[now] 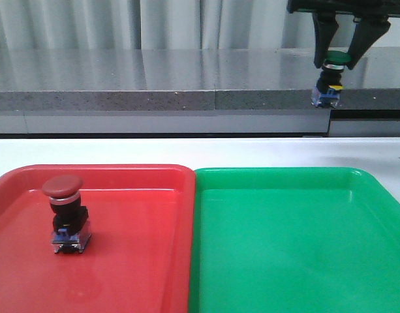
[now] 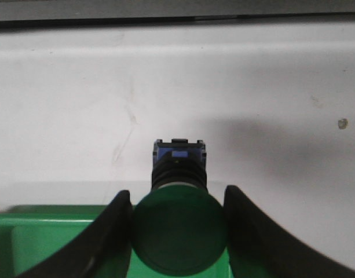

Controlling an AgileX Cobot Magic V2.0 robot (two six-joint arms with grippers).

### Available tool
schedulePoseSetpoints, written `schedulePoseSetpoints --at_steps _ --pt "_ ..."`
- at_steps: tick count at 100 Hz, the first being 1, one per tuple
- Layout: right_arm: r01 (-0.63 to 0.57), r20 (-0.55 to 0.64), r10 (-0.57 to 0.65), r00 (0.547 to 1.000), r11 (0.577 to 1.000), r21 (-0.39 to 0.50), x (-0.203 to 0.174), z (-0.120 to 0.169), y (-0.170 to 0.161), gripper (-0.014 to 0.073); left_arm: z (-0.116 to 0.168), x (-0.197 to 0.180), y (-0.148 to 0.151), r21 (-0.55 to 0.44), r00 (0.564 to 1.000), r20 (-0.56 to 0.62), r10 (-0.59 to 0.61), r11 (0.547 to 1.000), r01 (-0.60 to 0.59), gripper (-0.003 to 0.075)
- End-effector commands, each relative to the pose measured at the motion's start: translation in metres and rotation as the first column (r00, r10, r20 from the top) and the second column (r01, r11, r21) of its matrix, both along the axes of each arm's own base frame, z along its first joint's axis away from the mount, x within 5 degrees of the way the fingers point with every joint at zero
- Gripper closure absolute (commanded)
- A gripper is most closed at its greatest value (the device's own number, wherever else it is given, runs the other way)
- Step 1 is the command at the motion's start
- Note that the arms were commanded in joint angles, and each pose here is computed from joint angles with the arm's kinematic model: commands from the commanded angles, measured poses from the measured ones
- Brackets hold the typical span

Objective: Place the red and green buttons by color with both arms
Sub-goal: 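Lift the green button and carry it over the green tray, then lower the green button into the green tray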

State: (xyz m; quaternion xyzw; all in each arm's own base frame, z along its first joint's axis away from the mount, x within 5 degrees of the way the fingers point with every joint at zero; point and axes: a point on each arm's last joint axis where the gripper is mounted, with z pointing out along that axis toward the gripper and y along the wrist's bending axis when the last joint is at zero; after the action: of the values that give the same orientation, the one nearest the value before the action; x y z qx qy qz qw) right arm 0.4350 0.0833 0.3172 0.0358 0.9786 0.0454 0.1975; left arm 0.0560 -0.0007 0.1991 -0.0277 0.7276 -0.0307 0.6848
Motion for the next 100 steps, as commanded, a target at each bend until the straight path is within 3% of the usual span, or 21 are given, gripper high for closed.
schedulePoseSetpoints --at_steps 1,25,61,79,100 --pt "-0.028 0.022 0.028 0.999 1.000 0.007 -0.028 0.042 0.010 0.0496 0.005 -0.002 0.000 -0.011 0.995 0.098 0.008 1.000 -0.007 0.0741" --pt "-0.098 0.010 0.098 0.995 0.995 0.032 -0.055 0.047 0.057 0.0496 0.005 -0.002 0.000 -0.011 0.995 0.098 0.008 1.000 -0.007 0.0741" --pt "-0.161 -0.124 0.164 0.979 0.987 0.028 -0.100 -0.014 0.127 0.0496 0.005 -0.002 0.000 -0.011 0.995 0.098 0.008 1.000 -0.007 0.0741" --pt "-0.138 -0.135 0.139 0.981 0.990 0.013 -0.107 -0.036 0.137 0.0496 0.005 -0.002 0.000 -0.011 0.995 0.098 0.008 1.000 -0.007 0.0741" --pt "-0.151 -0.208 0.128 0.970 0.983 -0.100 -0.101 -0.064 0.135 0.0496 0.005 -0.002 0.000 -0.011 0.995 0.098 0.008 1.000 -0.007 0.0741"
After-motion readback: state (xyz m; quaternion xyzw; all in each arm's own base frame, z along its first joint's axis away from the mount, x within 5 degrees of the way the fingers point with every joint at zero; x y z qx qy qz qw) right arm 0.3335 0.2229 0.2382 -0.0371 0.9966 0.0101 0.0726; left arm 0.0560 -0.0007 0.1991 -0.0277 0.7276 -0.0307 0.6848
